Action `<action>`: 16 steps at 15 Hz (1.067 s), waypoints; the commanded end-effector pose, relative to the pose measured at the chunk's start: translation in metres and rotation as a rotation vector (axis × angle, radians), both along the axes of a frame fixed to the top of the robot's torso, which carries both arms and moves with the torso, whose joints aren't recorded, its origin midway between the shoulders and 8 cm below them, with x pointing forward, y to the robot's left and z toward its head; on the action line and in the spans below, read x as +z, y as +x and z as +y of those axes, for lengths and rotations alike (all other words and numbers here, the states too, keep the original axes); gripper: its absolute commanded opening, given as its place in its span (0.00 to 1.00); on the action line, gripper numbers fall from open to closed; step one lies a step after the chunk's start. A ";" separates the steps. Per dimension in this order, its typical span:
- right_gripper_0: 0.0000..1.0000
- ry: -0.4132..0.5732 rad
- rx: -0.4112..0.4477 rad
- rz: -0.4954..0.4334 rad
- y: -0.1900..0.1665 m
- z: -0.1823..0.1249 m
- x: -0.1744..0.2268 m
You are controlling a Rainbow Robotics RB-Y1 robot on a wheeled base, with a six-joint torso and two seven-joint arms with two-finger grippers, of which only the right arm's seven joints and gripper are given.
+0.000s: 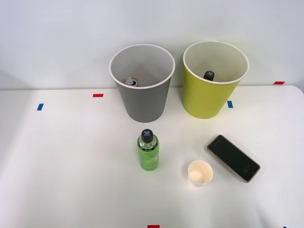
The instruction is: Put cans in the gray bin, plastic bottles in the light green bin
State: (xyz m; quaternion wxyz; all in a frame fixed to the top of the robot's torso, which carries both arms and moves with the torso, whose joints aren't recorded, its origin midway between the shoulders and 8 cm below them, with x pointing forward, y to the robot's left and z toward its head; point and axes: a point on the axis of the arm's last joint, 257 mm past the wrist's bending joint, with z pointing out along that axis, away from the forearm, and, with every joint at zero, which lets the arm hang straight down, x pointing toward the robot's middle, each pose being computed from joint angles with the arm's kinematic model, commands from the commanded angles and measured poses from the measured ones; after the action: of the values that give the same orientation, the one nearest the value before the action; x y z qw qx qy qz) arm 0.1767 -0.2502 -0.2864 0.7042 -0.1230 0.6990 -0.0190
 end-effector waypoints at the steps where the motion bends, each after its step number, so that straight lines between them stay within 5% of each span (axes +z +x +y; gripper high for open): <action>1: 1.00 0.000 0.000 0.000 0.000 0.000 0.000; 5: 1.00 0.063 -0.031 0.026 0.003 0.002 -0.015; 7: 1.00 0.088 0.028 0.001 0.002 0.015 -0.002; 16: 1.00 0.165 0.575 -0.079 0.049 0.079 0.067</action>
State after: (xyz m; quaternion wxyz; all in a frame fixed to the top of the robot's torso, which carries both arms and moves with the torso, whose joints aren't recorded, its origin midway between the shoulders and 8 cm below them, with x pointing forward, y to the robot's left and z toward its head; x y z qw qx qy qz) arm 0.2180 -0.1843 -0.2294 0.7191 -0.2441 0.6176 0.2048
